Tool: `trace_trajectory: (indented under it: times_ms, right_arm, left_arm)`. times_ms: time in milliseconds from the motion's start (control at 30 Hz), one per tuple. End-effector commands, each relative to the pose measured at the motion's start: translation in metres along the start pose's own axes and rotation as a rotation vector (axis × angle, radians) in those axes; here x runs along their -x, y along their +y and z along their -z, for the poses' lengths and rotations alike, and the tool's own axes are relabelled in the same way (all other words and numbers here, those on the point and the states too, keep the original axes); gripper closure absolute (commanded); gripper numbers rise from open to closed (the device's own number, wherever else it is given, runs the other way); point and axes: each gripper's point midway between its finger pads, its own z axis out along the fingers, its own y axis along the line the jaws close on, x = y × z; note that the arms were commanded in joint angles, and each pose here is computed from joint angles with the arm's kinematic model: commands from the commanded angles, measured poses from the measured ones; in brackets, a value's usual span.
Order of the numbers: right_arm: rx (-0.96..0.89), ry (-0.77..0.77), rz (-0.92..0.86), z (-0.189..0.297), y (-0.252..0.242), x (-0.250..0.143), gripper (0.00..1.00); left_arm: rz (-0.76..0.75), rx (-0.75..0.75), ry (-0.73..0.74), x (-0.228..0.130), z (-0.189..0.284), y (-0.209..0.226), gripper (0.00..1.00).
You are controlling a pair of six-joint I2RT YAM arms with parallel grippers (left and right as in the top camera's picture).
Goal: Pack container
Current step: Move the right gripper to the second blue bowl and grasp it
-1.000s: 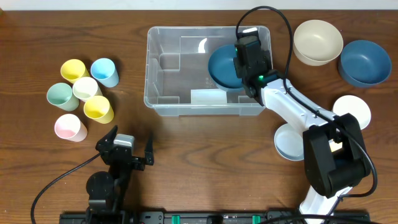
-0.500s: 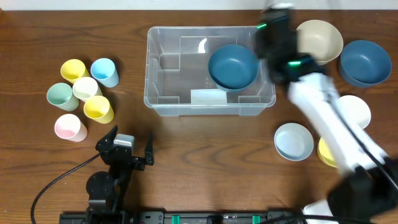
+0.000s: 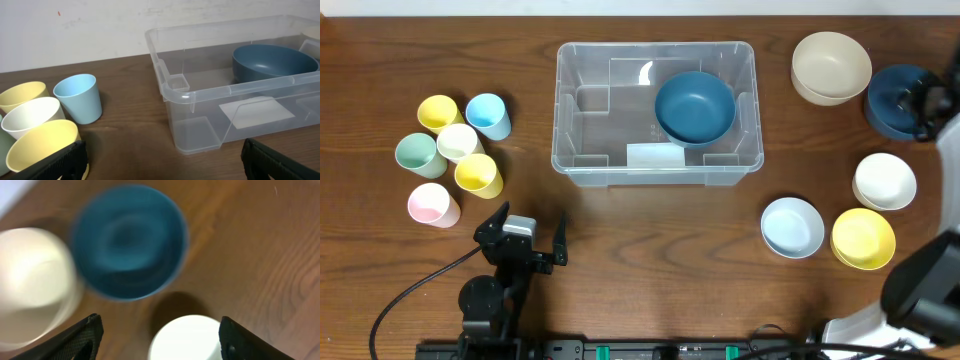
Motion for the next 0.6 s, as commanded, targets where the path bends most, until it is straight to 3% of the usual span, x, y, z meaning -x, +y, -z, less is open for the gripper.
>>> trace_trajectory:
  times_ms: [0, 133, 567]
  right_arm:
    - [0.023, 0.087, -0.074, -0.028, -0.017, -0.008, 0.27]
    - [-0.005, 0.098, -0.098, -0.053, -0.034, -0.005, 0.29]
    - [0.104, 0.127, -0.052, -0.120, -0.010, -0.018, 0.36]
  left_arm:
    - [0.001, -0.008, 0.039, -0.014, -0.001, -0.001, 0.02]
    - [0.001, -0.008, 0.039, -0.014, -0.001, -0.001, 0.02]
    - [0.001, -0.008, 0.039, -0.014, -0.001, -0.001, 0.02]
